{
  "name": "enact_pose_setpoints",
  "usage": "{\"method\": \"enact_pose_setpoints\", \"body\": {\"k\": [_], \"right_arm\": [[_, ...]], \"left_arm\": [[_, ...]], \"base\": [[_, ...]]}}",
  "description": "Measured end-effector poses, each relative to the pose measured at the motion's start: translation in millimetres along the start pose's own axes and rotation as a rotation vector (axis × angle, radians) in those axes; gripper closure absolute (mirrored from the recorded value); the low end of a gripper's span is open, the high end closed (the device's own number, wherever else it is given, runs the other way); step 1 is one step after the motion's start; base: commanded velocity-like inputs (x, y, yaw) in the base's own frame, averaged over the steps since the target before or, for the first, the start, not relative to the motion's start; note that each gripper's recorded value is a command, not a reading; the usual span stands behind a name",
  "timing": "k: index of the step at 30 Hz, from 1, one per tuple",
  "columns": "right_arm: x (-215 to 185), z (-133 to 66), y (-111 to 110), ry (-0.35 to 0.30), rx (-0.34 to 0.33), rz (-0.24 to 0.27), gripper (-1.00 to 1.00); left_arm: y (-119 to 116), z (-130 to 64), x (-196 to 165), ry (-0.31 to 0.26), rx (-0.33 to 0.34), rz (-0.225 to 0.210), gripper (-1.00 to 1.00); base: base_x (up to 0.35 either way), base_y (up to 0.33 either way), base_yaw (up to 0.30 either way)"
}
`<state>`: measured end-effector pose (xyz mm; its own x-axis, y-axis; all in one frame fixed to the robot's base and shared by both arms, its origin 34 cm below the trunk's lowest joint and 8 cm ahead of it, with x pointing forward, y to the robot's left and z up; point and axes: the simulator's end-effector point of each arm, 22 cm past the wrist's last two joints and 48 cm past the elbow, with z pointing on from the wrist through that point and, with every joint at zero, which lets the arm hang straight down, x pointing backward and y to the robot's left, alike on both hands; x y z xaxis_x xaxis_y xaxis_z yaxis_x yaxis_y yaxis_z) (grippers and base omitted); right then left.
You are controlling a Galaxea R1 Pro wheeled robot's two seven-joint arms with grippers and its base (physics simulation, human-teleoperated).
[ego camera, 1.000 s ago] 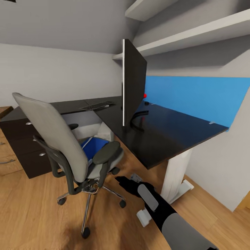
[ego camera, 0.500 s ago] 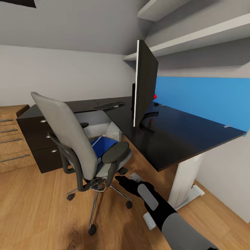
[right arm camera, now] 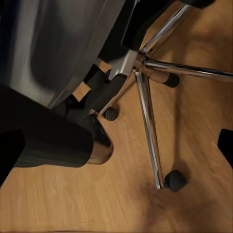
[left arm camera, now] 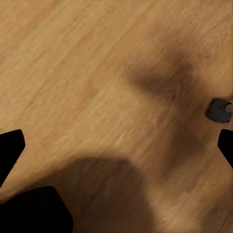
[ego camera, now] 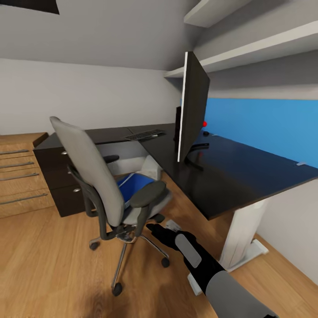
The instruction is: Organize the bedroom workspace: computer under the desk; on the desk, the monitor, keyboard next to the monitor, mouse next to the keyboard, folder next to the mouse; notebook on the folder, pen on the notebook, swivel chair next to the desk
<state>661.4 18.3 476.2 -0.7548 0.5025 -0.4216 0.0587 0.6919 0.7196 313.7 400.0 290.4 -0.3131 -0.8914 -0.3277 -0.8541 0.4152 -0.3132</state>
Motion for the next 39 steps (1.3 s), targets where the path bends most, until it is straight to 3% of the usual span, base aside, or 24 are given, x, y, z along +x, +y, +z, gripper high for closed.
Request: {"method": "enact_pose_setpoints", "body": {"k": [13, 26, 39], "right_arm": [[3, -0.2, 2, 0.006, -0.008, -0.007, -1.00], [3, -1.2, 12, -0.001, -0.071, 0.011, -1.00], [-9, -7.6, 1, -0.043, -0.126, 0.136, -1.00]], "left_arm": [[2, 1.3, 4, 0.008, -0.005, 0.000, -1.00], [4, 2.2, 6, 0.012, -0.009, 0.000, -1.00], [6, 3.4, 8, 0.019, -0.014, 0.000, -1.00]], "base": [[0.000, 0.000, 0.045], [0.000, 0.000, 0.001], [0.000, 0.000, 0.000]]}}
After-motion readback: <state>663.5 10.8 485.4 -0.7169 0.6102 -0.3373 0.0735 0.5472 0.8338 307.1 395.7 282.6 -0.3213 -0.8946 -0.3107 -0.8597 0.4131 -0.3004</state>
